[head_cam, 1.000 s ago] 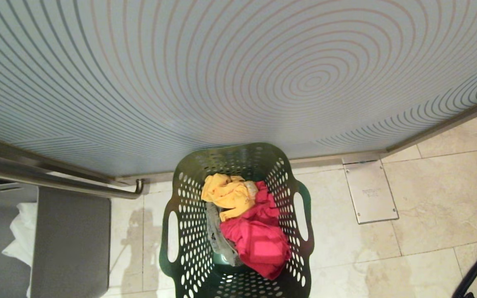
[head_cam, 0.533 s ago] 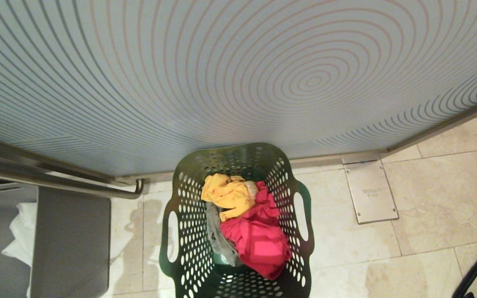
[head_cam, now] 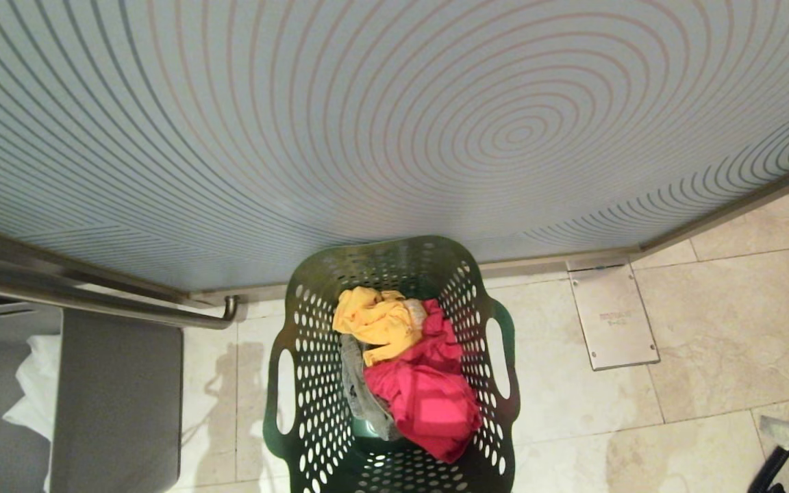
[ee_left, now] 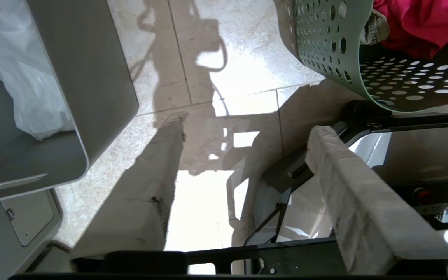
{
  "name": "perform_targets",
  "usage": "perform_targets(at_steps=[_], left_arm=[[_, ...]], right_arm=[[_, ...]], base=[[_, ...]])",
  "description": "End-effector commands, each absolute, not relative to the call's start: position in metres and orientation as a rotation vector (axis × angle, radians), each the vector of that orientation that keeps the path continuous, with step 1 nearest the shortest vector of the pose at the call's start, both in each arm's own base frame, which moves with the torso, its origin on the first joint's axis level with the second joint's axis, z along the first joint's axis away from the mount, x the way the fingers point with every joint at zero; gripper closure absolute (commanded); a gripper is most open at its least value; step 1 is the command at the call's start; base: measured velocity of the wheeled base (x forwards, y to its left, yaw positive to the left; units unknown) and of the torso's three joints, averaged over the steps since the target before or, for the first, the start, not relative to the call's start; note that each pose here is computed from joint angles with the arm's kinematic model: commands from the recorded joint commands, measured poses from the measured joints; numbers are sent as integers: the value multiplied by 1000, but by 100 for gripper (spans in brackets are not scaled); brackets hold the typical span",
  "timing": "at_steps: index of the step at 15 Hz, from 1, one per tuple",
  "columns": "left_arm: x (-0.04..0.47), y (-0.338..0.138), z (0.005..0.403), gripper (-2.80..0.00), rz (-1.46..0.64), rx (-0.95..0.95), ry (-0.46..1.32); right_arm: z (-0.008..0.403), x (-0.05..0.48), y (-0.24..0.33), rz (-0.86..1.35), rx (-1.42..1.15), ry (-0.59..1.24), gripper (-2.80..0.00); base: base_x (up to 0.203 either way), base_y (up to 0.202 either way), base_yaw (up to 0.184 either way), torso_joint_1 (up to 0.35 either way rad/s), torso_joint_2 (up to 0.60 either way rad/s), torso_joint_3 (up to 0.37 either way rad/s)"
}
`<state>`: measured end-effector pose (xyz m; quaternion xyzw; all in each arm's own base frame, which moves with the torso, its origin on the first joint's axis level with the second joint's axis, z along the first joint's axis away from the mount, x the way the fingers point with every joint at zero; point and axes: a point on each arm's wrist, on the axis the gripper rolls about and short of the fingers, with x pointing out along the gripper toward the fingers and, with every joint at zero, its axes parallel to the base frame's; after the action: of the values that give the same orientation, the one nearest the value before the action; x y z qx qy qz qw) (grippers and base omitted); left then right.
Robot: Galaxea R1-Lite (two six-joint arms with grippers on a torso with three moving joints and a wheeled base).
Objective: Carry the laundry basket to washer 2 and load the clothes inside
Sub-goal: Pick up the clothes basket and put it beside the washing machine
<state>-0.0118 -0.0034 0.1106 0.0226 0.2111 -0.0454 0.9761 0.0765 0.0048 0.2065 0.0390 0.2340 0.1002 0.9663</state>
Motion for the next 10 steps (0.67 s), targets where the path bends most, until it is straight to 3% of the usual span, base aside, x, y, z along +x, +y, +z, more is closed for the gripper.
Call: perform_targets(at_steps=[1, 6, 10], left_arm=[[-13, -4, 105, -280, -118, 38, 423], [-1, -4, 136, -280, -124, 31, 413], [45, -1, 171, -280, -128, 21, 429]], right_arm=[[193, 94, 5, 204, 91, 581, -280], [194, 119, 8, 229, 76, 558, -280], [192, 130, 8, 232, 73, 564, -280]], base=[[0, 0, 0, 0, 0, 0], [0, 0, 0, 0, 0, 0], [0, 0, 0, 0, 0, 0]])
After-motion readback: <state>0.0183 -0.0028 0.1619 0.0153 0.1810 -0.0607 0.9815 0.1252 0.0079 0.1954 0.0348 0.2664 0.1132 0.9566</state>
